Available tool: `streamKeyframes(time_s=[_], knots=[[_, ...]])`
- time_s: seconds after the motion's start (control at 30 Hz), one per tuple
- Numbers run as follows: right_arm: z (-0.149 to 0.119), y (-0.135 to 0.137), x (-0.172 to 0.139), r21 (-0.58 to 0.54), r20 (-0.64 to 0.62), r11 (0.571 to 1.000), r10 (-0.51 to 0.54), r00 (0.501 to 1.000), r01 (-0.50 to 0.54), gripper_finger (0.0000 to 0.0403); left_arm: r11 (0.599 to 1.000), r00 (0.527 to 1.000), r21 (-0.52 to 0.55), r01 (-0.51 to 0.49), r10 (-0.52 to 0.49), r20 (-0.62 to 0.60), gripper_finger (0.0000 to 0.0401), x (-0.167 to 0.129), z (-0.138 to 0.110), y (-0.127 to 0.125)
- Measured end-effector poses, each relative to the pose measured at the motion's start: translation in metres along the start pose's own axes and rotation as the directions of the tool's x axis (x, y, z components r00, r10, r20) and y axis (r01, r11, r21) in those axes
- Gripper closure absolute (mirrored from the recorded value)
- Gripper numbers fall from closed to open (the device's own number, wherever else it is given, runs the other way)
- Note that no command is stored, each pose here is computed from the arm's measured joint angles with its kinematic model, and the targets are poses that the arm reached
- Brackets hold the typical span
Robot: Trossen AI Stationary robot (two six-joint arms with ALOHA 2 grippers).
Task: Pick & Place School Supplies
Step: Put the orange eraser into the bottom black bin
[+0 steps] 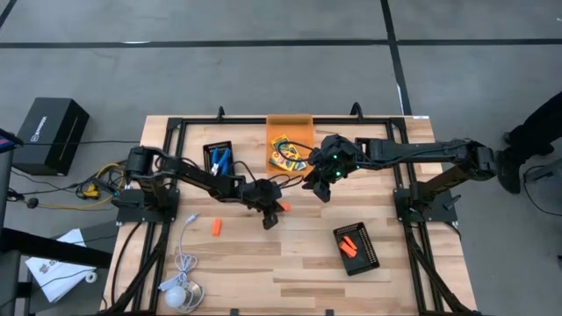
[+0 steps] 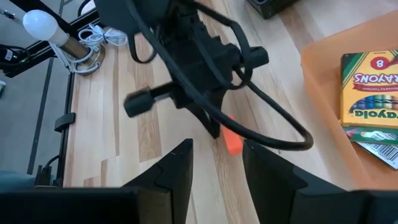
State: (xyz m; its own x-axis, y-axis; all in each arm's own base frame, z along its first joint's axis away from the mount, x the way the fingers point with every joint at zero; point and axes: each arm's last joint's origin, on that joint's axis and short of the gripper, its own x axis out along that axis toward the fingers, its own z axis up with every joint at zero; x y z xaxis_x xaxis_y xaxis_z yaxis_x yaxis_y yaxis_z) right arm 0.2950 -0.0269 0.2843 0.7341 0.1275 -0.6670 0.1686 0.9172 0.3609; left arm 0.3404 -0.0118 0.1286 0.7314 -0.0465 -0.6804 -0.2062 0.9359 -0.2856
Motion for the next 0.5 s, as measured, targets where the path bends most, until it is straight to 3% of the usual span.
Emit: streamKeyframes(time_s=[0.17,0.37,0.5], knots=[[0.0,0.0,0.0,0.0,0.0,1.0,0.003,1.0,-0.003,0.0272,0.998,0.998,0.011,0.061,-0.061,0.003,0.0356,-0.008,0.007,-0.002],[0.0,0.0,0.0,0.0,-0.002,1.0,0.014,1.0,-0.014,0.0269,1.0,0.995,0.023,-0.01,0.012,-0.098,0.0271,-0.004,-0.003,0.015],[0.001,0.001,0.0,-0.003,0.003,0.999,0.032,0.999,-0.032,0.0262,0.999,0.995,0.036,-0.031,0.034,-0.096,0.0232,-0.002,-0.001,0.025]])
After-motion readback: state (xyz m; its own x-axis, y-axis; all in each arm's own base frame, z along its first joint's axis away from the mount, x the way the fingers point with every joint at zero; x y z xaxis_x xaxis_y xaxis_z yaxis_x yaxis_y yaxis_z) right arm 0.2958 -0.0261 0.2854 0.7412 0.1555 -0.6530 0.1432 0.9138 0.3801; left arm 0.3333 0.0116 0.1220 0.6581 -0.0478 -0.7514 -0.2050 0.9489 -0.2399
